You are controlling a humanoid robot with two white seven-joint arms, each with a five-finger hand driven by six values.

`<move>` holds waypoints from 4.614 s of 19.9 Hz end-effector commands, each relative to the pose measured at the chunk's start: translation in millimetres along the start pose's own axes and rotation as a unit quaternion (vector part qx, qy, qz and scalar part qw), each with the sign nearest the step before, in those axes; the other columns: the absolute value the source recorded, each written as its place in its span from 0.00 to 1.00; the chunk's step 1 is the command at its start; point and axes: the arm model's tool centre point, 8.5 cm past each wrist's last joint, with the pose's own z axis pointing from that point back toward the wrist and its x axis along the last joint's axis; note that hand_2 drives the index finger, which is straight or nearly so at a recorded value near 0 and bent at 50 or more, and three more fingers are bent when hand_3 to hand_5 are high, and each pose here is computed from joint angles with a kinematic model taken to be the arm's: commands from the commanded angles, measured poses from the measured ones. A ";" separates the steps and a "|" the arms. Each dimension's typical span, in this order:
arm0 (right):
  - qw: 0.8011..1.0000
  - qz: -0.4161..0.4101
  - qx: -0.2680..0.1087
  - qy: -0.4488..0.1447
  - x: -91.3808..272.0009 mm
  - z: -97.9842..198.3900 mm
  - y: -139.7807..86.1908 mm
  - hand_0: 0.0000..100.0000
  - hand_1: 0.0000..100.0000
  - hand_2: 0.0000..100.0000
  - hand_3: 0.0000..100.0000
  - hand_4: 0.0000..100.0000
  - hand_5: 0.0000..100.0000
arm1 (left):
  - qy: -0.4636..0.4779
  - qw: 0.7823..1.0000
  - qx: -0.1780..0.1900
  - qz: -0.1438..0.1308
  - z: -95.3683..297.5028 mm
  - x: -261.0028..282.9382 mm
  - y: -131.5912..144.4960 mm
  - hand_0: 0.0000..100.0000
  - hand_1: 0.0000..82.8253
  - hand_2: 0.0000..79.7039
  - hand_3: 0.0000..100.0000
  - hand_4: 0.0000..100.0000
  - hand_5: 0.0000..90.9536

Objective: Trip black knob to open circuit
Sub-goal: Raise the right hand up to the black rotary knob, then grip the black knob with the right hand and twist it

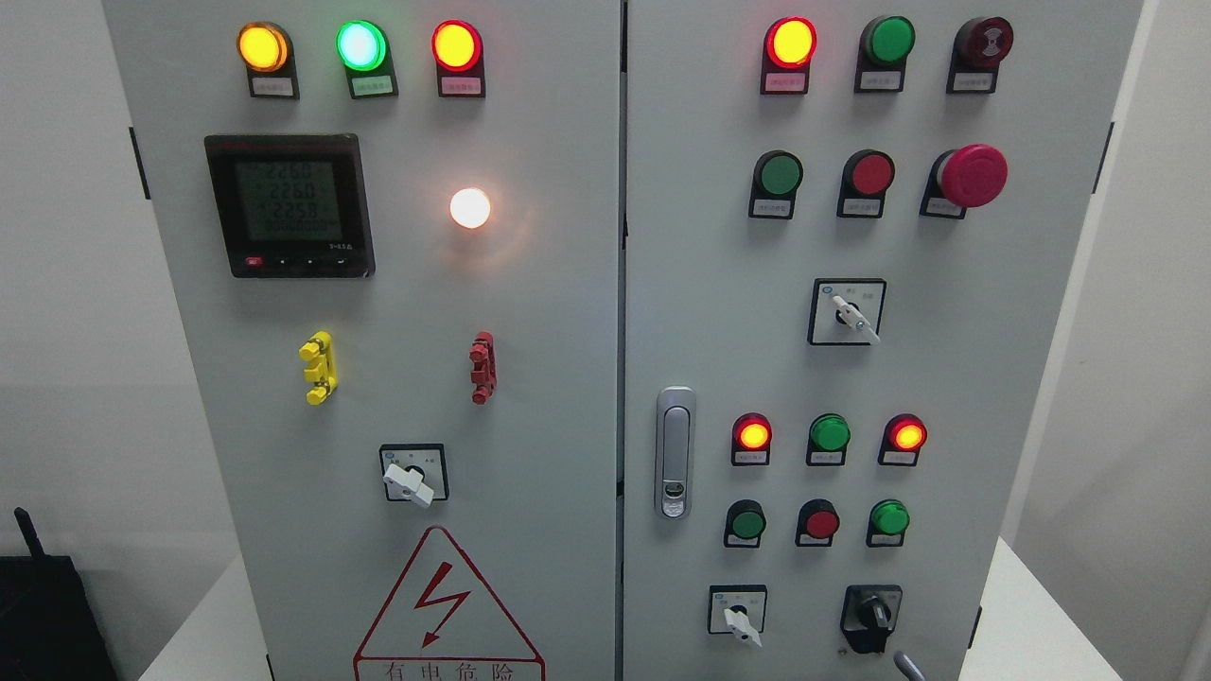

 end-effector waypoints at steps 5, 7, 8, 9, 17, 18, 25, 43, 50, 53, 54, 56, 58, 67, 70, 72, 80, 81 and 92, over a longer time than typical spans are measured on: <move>1.000 -0.005 0.008 -0.022 12.5 -9.9 6.5 0.81 0.78 0.00 1.00 1.00 0.95 | 0.000 1.000 0.000 0.002 0.0 -0.1 -0.5 0.12 0.47 0.00 0.00 0.00 0.00; 1.000 -0.005 0.007 -0.020 10.7 -10.6 6.3 0.81 0.79 0.00 1.00 1.00 0.95 | 0.000 1.000 0.000 0.002 0.0 -0.1 -0.5 0.12 0.47 0.00 0.00 0.00 0.00; 1.000 -0.004 0.007 -0.019 9.9 -11.4 6.2 0.81 0.79 0.00 1.00 1.00 0.95 | 0.000 1.000 0.000 0.002 -0.1 0.8 -0.5 0.12 0.47 0.00 0.00 0.00 0.00; 1.000 -0.003 0.007 -0.016 7.7 -12.1 5.9 0.81 0.79 0.00 1.00 1.00 0.95 | 0.000 1.000 0.000 0.002 0.0 -0.1 -0.5 0.12 0.47 0.00 0.00 0.00 0.00; 1.000 -0.003 0.007 -0.014 5.7 -15.0 6.6 0.81 0.80 0.00 1.00 1.00 0.94 | 0.001 1.000 0.000 0.002 0.0 -0.2 -0.5 0.12 0.47 0.00 0.00 0.00 0.00; 1.000 -0.004 0.008 -0.014 5.6 -14.9 7.5 0.82 0.80 0.00 1.00 1.00 0.94 | 0.001 1.000 0.000 0.002 0.0 -0.2 -0.5 0.12 0.47 0.00 0.00 0.00 0.00; 1.000 -0.011 0.013 -0.014 5.4 -14.0 14.6 0.82 0.81 0.00 1.00 1.00 0.94 | 0.001 1.000 0.000 0.002 0.0 -0.2 -0.5 0.12 0.47 0.00 0.00 0.00 0.00; 1.000 -0.019 0.022 -0.011 3.6 -11.7 26.1 0.82 0.81 0.00 1.00 1.00 0.94 | 0.000 1.000 -0.001 0.002 -0.1 0.7 -1.5 0.12 0.47 0.00 0.00 0.00 0.00; 0.999 -0.023 0.023 -0.013 5.7 -11.4 28.0 0.82 0.81 0.00 1.00 1.00 0.94 | 0.001 1.000 0.000 0.002 0.0 -0.2 -0.5 0.12 0.47 0.00 0.00 0.00 0.00; 0.999 -0.024 0.027 -0.014 5.8 -11.2 31.7 0.82 0.81 0.00 1.00 1.00 0.94 | 0.001 1.000 0.000 0.002 0.0 -0.2 -0.5 0.12 0.47 0.00 0.00 0.00 0.00; 0.999 -0.024 0.027 -0.013 5.4 -10.7 31.6 0.82 0.81 0.00 1.00 1.00 0.94 | 0.001 1.000 0.000 0.002 0.0 -0.2 -0.5 0.12 0.47 0.00 0.00 0.00 0.00; 0.999 -0.028 0.026 -0.013 6.0 -10.6 34.1 0.82 0.81 0.00 1.00 1.00 0.94 | 0.000 1.000 0.000 0.002 0.0 -0.1 -0.5 0.12 0.47 0.00 0.00 0.00 0.00; 0.999 -0.031 0.028 -0.014 6.3 -10.8 36.9 0.82 0.81 0.00 1.00 1.00 0.94 | 0.001 1.000 0.000 0.002 0.0 -0.2 -0.5 0.12 0.47 0.00 0.00 0.00 0.00; 0.999 -0.032 0.029 -0.016 7.3 -11.6 37.9 0.82 0.81 0.00 1.00 1.00 0.94 | 0.000 1.000 0.000 0.002 0.0 -0.1 -0.5 0.12 0.47 0.00 0.00 0.00 0.00; 0.999 -0.033 0.029 -0.016 7.2 -11.5 38.5 0.82 0.81 0.00 1.00 1.00 0.94 | 0.001 1.000 0.000 0.002 0.0 -0.2 -0.5 0.12 0.47 0.00 0.00 0.00 0.00; 0.999 -0.034 0.032 -0.017 7.9 -11.6 40.8 0.82 0.81 0.00 1.00 1.00 0.94 | 0.001 1.000 0.000 0.002 0.0 -0.2 -0.5 0.12 0.47 0.00 0.00 0.00 0.00; 0.999 -0.034 0.035 -0.021 10.2 -14.7 42.9 0.82 0.81 0.00 1.00 1.00 0.94 | 0.001 1.000 0.000 0.002 0.0 -0.2 -0.5 0.12 0.47 0.00 0.00 0.00 0.00; 0.999 -0.034 0.035 -0.021 10.2 -14.7 42.9 0.83 0.81 0.00 1.00 1.00 0.94 | 0.001 1.000 0.000 0.002 0.0 -0.2 -0.5 0.12 0.47 0.00 0.00 0.00 0.00; 0.998 -0.038 0.039 -0.022 10.8 -14.9 47.4 0.83 0.81 0.00 1.00 1.00 0.94 | 0.001 1.000 0.000 0.002 0.0 -0.2 -0.5 0.12 0.47 0.00 0.00 0.00 0.00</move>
